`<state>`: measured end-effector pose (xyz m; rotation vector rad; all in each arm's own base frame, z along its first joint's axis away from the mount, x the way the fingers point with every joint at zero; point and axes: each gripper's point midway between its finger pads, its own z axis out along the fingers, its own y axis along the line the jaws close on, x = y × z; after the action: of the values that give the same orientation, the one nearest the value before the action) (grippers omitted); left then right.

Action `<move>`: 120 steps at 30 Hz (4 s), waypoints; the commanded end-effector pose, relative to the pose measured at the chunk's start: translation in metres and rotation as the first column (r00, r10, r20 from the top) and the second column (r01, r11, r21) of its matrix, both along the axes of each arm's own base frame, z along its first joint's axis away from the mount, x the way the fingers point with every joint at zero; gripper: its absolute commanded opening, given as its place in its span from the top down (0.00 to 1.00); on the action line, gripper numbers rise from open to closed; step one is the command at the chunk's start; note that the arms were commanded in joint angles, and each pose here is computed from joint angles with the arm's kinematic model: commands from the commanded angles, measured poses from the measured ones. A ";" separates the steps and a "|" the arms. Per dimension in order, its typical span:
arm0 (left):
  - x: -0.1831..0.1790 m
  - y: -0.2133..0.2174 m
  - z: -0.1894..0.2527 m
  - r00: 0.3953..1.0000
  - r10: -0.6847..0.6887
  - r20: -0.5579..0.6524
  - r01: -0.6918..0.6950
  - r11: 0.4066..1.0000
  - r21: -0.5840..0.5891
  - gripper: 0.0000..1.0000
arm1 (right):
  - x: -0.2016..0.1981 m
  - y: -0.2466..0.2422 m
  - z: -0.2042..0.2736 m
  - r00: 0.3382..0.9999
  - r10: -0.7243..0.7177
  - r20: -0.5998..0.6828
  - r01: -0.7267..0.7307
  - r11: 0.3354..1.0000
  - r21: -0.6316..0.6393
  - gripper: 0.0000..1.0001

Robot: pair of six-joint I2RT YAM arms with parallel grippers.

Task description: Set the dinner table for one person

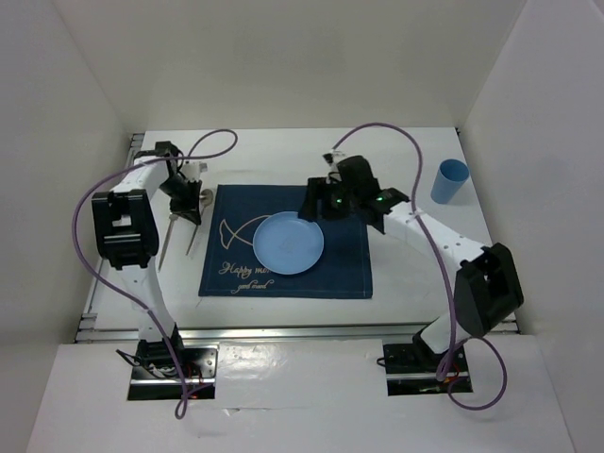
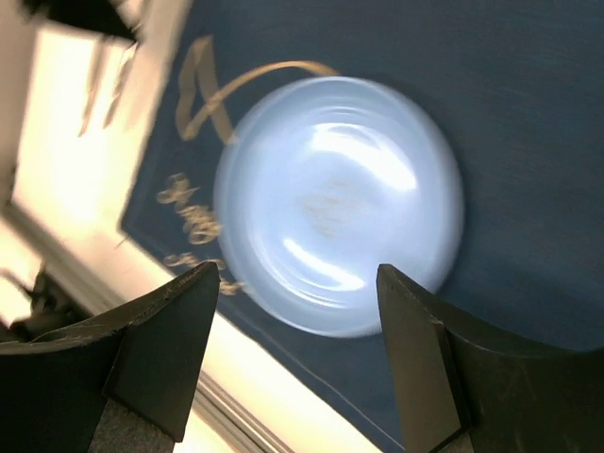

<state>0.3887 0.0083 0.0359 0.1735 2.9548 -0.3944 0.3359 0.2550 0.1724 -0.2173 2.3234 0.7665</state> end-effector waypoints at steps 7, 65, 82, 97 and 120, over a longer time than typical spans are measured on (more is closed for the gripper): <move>0.021 -0.038 0.136 0.922 0.195 0.336 -0.121 0.966 -0.227 1.00 | -0.019 0.179 0.059 0.949 0.188 0.253 -0.256 0.927 0.273 0.26; -0.013 0.000 0.196 0.798 0.221 0.561 -0.206 0.974 -0.091 0.35 | -0.007 0.030 0.035 0.937 0.207 -0.282 -0.027 0.847 0.531 1.00; -0.019 0.005 0.183 0.810 0.206 0.549 -0.201 0.977 -0.069 0.35 | -0.066 -0.049 -0.078 0.799 0.204 -0.565 0.126 0.863 0.489 1.00; -0.025 0.004 0.185 0.810 0.206 0.549 -0.201 0.977 -0.069 0.35 | -0.057 -0.055 -0.130 0.749 0.199 -0.632 0.148 0.879 0.453 0.94; -0.026 0.003 0.182 0.816 0.188 0.547 -0.183 0.981 -0.064 0.35 | -0.073 -0.080 -0.124 0.718 -0.008 -0.696 0.244 0.939 0.241 0.50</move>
<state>0.3655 0.0127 0.2060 -0.0481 2.4065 -0.2725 0.2580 0.1826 0.0334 0.4732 2.8040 1.3891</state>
